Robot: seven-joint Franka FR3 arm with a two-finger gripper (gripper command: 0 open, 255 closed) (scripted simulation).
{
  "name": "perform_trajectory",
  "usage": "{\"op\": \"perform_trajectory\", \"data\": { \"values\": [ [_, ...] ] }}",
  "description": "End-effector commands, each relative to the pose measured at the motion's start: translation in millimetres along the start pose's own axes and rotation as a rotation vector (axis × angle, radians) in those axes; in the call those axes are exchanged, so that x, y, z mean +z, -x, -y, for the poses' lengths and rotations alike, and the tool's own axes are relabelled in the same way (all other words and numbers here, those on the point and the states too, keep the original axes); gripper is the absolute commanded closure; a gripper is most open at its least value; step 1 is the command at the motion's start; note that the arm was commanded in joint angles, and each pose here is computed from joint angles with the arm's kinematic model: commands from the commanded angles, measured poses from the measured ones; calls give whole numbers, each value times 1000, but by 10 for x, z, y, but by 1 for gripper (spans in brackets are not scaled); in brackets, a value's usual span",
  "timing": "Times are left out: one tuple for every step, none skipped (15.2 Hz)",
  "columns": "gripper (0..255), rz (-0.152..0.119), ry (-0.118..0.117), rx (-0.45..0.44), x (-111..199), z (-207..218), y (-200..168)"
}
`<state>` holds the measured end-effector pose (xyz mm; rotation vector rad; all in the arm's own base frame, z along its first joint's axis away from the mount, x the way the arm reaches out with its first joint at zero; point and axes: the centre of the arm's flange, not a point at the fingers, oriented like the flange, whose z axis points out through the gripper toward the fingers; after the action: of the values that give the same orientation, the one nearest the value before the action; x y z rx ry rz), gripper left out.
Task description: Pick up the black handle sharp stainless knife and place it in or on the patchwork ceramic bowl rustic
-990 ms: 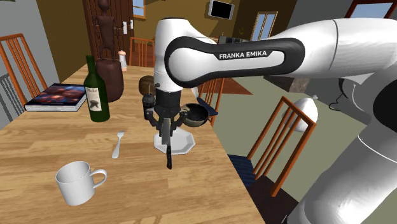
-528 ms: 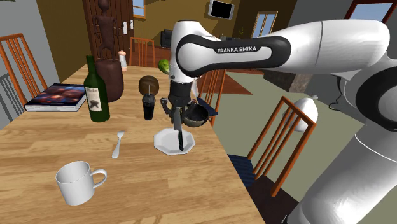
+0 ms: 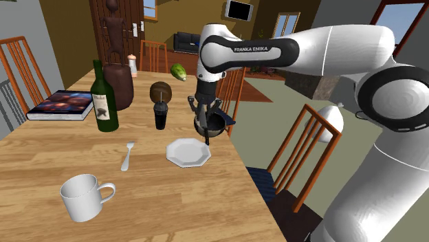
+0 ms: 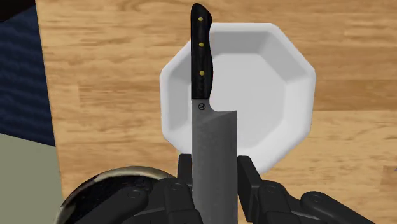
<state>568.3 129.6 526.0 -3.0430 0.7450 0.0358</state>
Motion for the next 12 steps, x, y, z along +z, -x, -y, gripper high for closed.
{"op": "perform_trajectory", "data": {
  "values": [
    [255, 0, 0, -1, -17, -102, -235],
    [255, 0, 0, -1, -22, -167, -350],
    [255, 0, 0, -1, -27, -232, -465],
    [255, 0, 0, -1, -32, -297, -580],
    [255, 0, 0, -1, -37, -362, -695],
    [255, 0, 0, -1, -42, -427, -809],
    [255, 0, 0, -1, -47, -492, -924],
    [255, 0, 0, -1, -52, -557, -1039],
    [255, 0, 0, -1, -58, -621, -1154],
    [255, 0, 0, -1, -63, -686, -1269],
    [255, 0, 0, -1, -67, -745, -1372],
    [255, 0, 0, -1, -14, -745, -1373]
  ]
}}
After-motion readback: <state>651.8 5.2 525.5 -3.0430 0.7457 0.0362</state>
